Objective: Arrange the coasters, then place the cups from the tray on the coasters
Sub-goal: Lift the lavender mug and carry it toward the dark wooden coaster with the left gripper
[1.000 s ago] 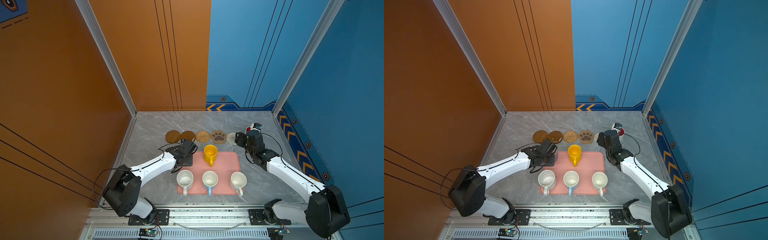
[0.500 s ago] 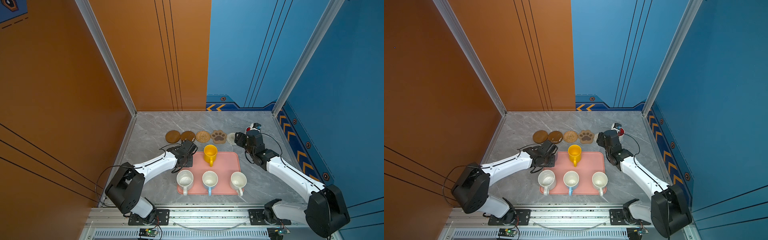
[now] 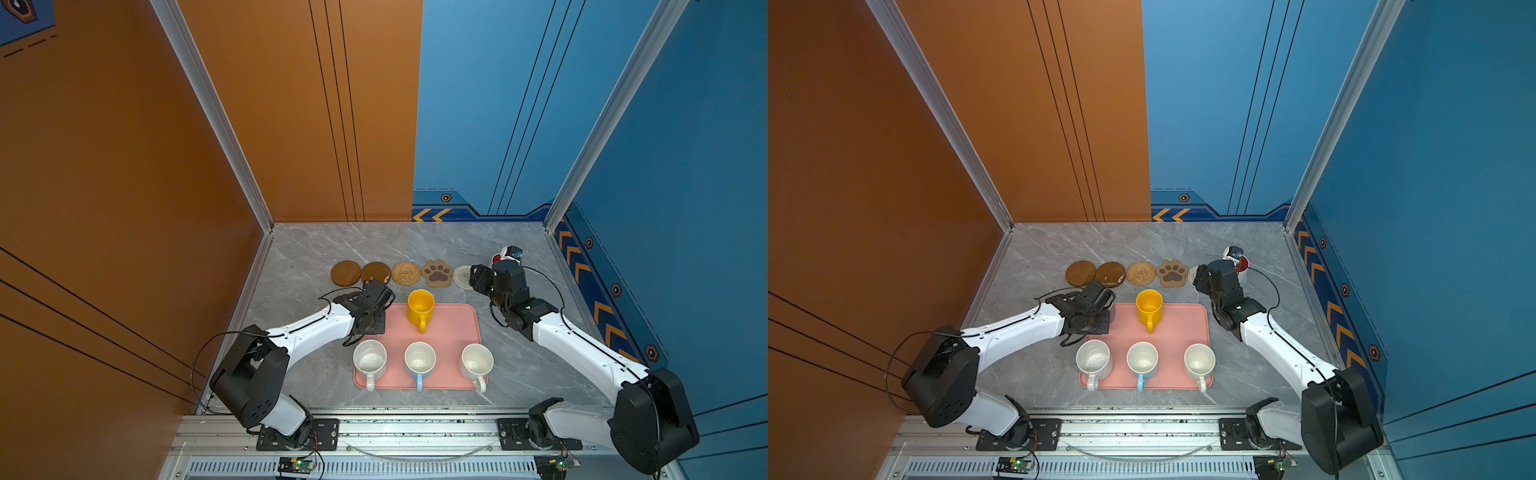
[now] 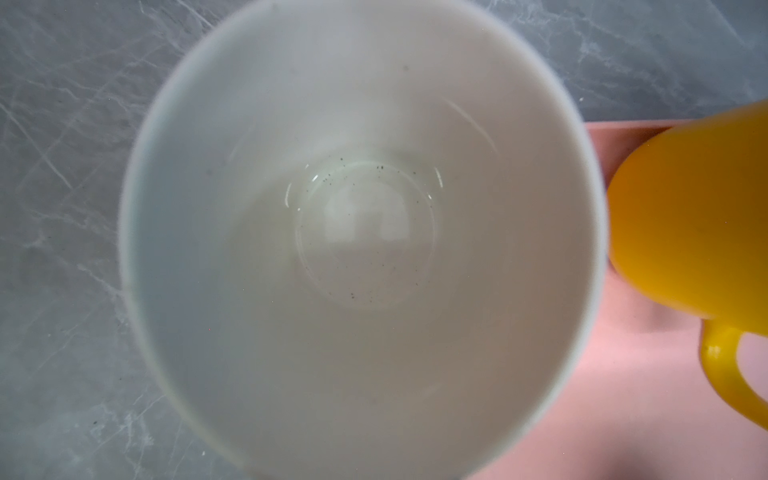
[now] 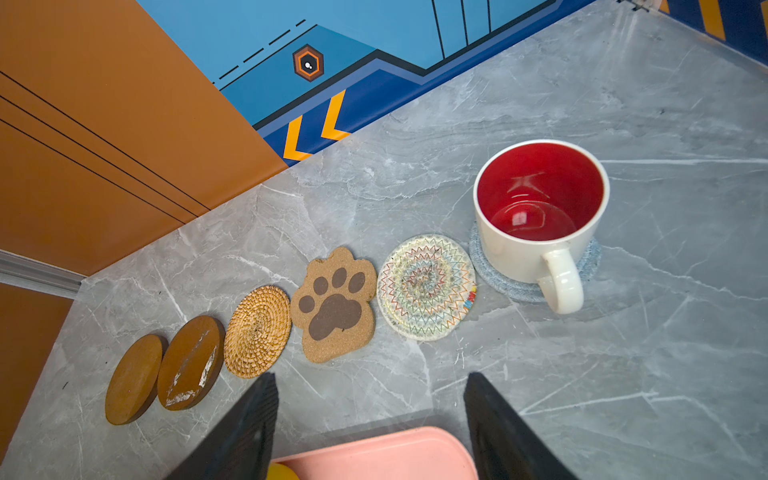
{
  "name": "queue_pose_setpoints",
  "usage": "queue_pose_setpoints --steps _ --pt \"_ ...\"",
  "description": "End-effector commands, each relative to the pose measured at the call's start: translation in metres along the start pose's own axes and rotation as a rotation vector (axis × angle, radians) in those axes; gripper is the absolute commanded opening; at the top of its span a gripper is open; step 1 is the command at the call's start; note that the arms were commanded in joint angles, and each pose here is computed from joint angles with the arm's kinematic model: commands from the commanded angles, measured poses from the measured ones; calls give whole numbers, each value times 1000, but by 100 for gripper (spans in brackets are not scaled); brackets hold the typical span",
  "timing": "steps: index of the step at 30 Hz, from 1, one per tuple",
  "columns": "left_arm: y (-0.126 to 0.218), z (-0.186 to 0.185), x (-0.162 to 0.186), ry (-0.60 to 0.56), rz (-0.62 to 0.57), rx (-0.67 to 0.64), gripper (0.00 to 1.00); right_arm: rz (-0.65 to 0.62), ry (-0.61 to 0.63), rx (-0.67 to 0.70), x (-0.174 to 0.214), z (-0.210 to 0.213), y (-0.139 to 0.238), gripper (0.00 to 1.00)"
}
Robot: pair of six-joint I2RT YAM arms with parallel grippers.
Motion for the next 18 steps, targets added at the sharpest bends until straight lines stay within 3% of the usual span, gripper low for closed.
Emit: queue_pose_setpoints --steps 1,10,18 --pt "16 4 -12 15 -97 -10 0 -5 -11 2 1 -3 -2 67" --pt "46 6 -26 17 -205 22 0 5 -13 -10 3 -1 -3 63" --pt "55 25 -54 38 -272 -42 0 3 -13 -44 0 4 2 62"
Point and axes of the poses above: each gripper's point midway between its finger pads, its own y axis back along the fingers, its own z axis along the line the jaws close on, x = y × z, the point moved 7 cm from there along y, back along the fingers
